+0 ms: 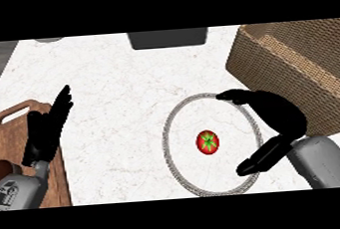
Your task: Pick the tomato from the placemat and place it in the basket
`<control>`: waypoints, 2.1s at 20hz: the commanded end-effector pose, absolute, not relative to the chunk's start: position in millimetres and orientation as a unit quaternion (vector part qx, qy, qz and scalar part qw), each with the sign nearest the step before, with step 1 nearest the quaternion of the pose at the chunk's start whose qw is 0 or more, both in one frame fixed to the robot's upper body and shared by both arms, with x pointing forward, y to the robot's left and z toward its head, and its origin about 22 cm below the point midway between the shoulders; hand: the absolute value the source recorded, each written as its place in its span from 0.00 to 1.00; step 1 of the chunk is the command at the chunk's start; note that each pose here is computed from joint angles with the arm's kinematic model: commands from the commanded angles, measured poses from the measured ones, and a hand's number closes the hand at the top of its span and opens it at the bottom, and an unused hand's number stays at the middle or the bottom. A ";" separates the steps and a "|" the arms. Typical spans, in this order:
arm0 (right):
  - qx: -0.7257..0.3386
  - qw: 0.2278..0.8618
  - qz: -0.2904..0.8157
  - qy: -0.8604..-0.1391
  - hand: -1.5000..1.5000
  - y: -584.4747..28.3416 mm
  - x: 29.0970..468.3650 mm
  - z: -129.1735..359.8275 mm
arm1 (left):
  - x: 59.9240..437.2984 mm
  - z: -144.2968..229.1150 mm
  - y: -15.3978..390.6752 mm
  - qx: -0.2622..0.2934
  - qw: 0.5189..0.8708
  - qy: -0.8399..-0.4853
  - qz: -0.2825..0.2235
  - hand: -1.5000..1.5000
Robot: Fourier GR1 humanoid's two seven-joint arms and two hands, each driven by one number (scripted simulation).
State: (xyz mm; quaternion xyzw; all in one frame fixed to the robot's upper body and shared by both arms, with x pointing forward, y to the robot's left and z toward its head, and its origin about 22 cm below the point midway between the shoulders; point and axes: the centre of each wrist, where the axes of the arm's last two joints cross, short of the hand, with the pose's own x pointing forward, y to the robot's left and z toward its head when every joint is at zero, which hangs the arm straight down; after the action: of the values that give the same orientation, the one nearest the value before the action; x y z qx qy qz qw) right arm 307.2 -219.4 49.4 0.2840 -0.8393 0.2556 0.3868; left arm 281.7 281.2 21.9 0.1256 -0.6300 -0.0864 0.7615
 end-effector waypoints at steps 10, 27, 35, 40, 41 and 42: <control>0.147 0.359 0.627 -0.675 0.00 -313.6 330.1 149.6 | 284.0 25.9 277.3 0.117 0.766 -0.625 -0.100 0.50; 0.126 0.384 0.595 -0.694 0.00 -293.8 342.4 92.1 | 292.2 29.6 255.6 0.117 0.767 -0.624 -0.096 0.50; 0.126 0.385 0.595 -0.694 0.00 -273.5 358.4 71.0 | 289.6 15.3 270.1 0.120 0.760 -0.630 -0.106 0.50; 0.139 0.390 0.600 -0.685 0.00 -256.2 356.9 53.2 | 308.7 37.5 283.1 0.121 0.762 -0.630 -0.095 0.50; 0.133 0.393 0.605 -0.679 0.00 -246.4 345.0 41.6 | 275.9 34.0 284.8 0.125 0.766 -0.621 -0.109 0.50; 0.138 0.389 0.602 -0.684 0.00 -243.9 353.2 37.0 | 304.9 38.9 268.5 0.114 0.765 -0.626 -0.101 0.50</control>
State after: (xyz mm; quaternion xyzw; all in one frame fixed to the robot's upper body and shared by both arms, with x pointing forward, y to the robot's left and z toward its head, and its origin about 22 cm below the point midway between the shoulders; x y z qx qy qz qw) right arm 348.1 -259.6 52.2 0.1019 -0.6906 0.5973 0.3949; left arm 296.8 275.5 32.7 0.1210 -0.6265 -0.1008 0.7633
